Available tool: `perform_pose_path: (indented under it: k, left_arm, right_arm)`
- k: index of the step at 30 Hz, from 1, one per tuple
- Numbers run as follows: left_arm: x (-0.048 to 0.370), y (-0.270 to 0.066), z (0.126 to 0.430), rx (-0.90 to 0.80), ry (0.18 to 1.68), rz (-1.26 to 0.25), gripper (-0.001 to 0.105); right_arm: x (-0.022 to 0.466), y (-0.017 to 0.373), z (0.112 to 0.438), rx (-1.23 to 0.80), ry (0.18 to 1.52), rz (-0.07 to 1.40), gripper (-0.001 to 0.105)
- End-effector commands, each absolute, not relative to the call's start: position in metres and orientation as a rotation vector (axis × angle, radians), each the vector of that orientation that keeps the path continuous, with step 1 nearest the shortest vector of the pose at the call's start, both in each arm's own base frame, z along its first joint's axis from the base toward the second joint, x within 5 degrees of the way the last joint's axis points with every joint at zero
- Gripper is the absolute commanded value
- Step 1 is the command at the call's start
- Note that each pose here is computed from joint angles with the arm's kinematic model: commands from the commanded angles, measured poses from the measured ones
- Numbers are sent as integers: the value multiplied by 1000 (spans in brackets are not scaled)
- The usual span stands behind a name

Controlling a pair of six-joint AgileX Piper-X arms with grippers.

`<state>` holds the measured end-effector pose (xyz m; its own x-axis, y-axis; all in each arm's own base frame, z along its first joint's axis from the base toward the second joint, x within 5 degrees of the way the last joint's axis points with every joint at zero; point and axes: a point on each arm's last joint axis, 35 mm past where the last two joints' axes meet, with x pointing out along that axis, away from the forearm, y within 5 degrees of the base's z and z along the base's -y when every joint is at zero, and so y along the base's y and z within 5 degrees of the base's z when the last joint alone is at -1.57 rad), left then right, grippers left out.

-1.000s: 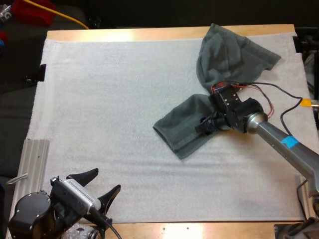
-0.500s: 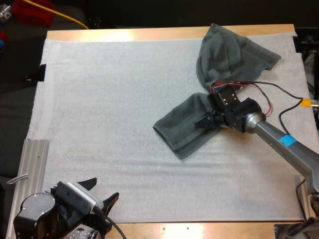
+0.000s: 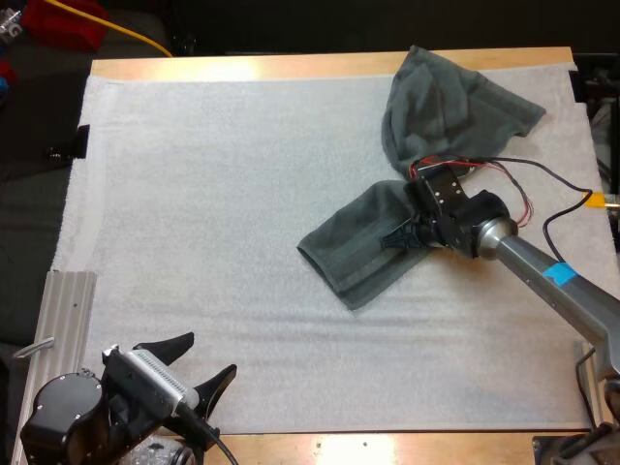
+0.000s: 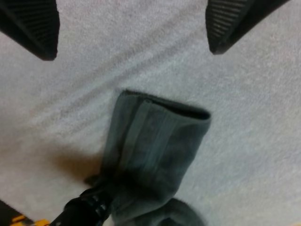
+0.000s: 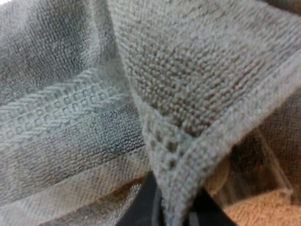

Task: Pick towel from pile, fold and stack

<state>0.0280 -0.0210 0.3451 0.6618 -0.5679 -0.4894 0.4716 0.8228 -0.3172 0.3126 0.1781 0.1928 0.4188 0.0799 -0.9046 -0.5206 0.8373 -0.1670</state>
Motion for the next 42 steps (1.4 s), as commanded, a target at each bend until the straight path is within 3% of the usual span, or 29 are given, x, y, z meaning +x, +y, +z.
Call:
perform_pose_path:
  k: [1, 11, 22, 30, 42]
  left_arm:
    - [30, -22, 348, -175, 583, -602, 63]
    - [31, -22, 351, -172, 554, -605, 63]
    - [31, -22, 351, -172, 554, -605, 63]
    - [31, -22, 351, -174, 555, -613, 63]
    - [31, -23, 351, -177, 555, -627, 63]
  right_arm:
    - [312, 177, 208, -446, 1042, 389, 0]
    - [299, 174, 246, -352, 979, 509, 0]
    - [270, 173, 331, -208, 989, 762, 0]
    - [249, 198, 399, -182, 827, 874, 0]
    - [218, 241, 442, -137, 635, 1029, 0]
